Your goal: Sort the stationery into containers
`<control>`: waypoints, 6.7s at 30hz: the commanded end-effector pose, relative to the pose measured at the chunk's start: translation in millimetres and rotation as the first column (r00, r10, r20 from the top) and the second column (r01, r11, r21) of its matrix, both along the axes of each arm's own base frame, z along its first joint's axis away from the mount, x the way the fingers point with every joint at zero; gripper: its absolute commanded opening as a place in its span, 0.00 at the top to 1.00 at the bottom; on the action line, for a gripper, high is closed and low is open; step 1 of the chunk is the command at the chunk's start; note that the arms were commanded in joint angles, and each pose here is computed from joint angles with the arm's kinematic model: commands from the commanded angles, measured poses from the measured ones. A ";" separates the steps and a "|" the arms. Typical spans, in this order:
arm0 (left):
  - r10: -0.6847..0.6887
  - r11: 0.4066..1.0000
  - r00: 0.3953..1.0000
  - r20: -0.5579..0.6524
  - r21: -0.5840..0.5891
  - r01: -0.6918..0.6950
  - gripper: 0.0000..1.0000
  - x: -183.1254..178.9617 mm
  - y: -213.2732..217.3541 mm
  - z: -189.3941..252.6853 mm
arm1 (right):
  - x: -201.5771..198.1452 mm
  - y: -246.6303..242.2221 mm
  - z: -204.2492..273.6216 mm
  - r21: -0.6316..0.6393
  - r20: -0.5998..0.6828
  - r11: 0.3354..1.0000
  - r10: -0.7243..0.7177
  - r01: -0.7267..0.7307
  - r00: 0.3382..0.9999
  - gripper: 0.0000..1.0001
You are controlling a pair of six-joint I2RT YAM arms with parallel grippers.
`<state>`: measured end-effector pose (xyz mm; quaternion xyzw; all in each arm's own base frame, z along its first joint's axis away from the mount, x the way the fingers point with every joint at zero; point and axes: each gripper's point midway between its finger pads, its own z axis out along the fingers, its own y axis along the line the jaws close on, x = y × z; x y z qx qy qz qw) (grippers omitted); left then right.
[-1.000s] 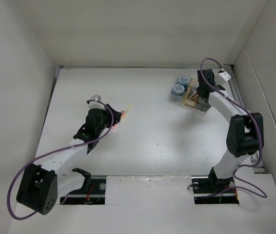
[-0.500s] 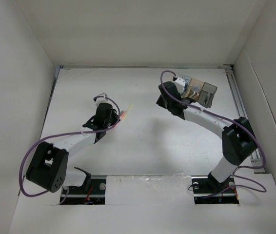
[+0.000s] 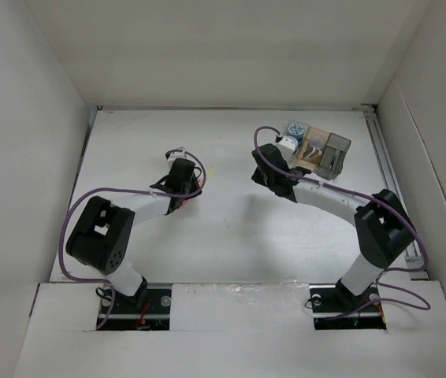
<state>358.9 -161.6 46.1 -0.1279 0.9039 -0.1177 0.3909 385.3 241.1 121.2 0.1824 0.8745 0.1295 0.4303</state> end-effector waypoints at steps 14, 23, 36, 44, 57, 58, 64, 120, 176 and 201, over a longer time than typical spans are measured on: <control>-0.054 0.998 0.998 0.009 0.032 0.054 0.85 12.8 -17.5 1.6 | 12.0 3.0 23.9 0.086 0.076 0.996 -0.014 0.007 0.997 0.77; -0.036 0.996 0.999 -0.027 0.081 0.038 0.86 12.6 -14.5 -14.5 | 11.0 4.2 28.4 0.097 0.081 0.995 -0.007 -0.001 0.997 0.77; -0.073 0.995 0.996 -0.052 0.070 0.076 0.91 10.6 -31.5 -23.8 | 6.2 21.9 18.6 0.147 0.050 0.987 0.062 -0.068 0.997 0.64; -0.110 0.993 0.992 -0.068 0.046 0.113 1.00 2.3 -43.6 -29.5 | 4.9 32.1 22.0 0.162 0.050 0.982 0.089 -0.096 0.995 0.60; -0.269 0.962 0.961 -0.059 -0.073 0.265 0.84 -23.1 -101.3 -26.8 | 10.9 64.7 -32.0 0.196 -0.068 0.968 0.173 -0.157 0.983 0.53; -0.278 0.958 0.959 -0.051 -0.085 0.273 0.81 -23.5 -103.7 -21.8 | 10.7 64.9 -36.2 0.198 -0.078 0.969 0.167 -0.149 0.983 0.53; -0.324 0.937 0.946 -0.014 -0.142 0.318 0.67 -32.8 -110.2 -4.9 | 10.7 70.8 -51.7 0.184 -0.103 0.971 0.175 -0.154 0.979 0.55; -0.009 0.958 0.889 0.457 -0.251 0.139 0.58 -63.4 -12.9 160.0 | 66.1 6.7 -62.8 -0.029 -0.208 0.995 0.084 -0.092 0.974 0.31; -0.059 0.949 0.897 0.437 -0.254 0.186 0.61 -62.9 -25.3 151.2 | 42.4 -123.8 70.8 0.143 0.042 0.970 -0.206 0.198 0.978 1.00; -0.089 0.946 0.907 0.411 -0.250 0.206 0.62 -58.3 -34.7 137.6 | 89.7 -277.6 8.3 -0.007 -0.026 0.799 -0.601 0.601 0.799 1.00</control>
